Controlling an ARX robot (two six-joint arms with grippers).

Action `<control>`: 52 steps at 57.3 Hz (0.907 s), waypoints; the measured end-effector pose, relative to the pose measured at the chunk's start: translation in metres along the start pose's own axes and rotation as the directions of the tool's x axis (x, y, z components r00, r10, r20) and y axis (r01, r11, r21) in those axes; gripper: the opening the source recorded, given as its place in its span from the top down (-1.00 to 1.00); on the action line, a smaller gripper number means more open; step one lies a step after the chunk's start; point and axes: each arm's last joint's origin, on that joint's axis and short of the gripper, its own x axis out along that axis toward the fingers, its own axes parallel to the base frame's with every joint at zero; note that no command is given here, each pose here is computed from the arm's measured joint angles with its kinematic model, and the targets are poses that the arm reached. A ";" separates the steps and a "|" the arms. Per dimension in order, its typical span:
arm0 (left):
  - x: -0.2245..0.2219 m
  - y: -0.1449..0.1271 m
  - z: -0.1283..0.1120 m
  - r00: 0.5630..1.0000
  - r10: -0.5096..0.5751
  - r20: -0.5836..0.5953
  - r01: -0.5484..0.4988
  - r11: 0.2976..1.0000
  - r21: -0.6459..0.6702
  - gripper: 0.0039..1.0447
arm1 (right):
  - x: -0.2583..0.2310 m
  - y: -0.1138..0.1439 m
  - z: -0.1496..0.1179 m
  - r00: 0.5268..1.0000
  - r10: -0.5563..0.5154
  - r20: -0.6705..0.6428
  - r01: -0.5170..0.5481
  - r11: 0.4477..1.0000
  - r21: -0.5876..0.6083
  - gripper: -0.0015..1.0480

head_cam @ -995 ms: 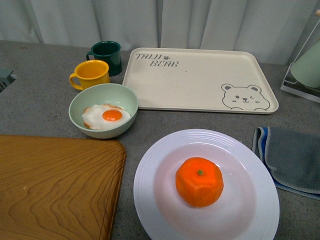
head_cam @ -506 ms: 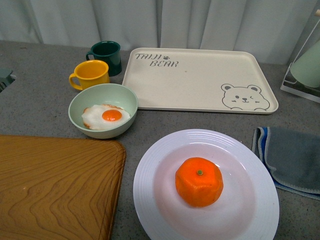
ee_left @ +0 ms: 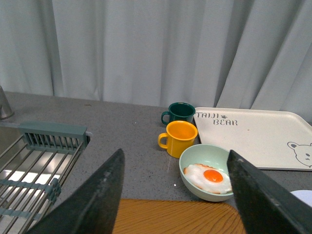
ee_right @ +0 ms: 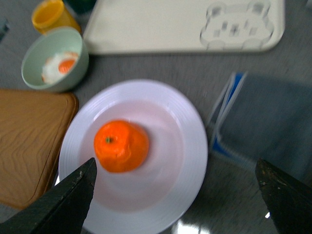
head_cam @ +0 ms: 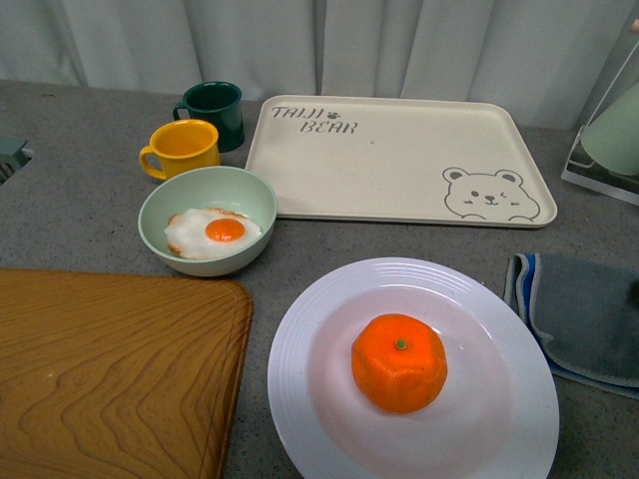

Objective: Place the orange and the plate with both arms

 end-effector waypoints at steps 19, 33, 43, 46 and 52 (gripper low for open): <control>0.000 0.000 0.000 1.000 0.000 0.000 0.000 1.000 0.002 -0.88 | 0.060 -0.024 -0.008 0.916 0.017 -0.401 0.094 0.962 0.257 -0.82; 0.000 0.000 0.000 1.000 0.000 0.000 0.000 1.000 0.002 -0.88 | 0.089 -0.030 -0.011 0.853 -0.020 -0.521 0.180 0.949 0.258 -0.82; 0.000 0.000 0.000 1.000 0.000 0.000 0.000 1.000 0.002 -0.88 | 0.112 -0.031 -0.014 0.824 -0.050 -0.565 0.224 0.944 0.244 -0.82; 0.000 0.000 0.000 1.000 0.000 0.000 0.000 1.000 0.002 -0.88 | 0.118 -0.032 -0.014 0.814 -0.054 -0.579 0.233 0.942 0.240 -0.82; 0.000 0.000 0.000 1.000 0.000 0.000 0.000 1.000 0.002 -0.88 | 0.129 -0.032 -0.014 0.799 -0.055 -0.598 0.240 0.942 0.235 -0.82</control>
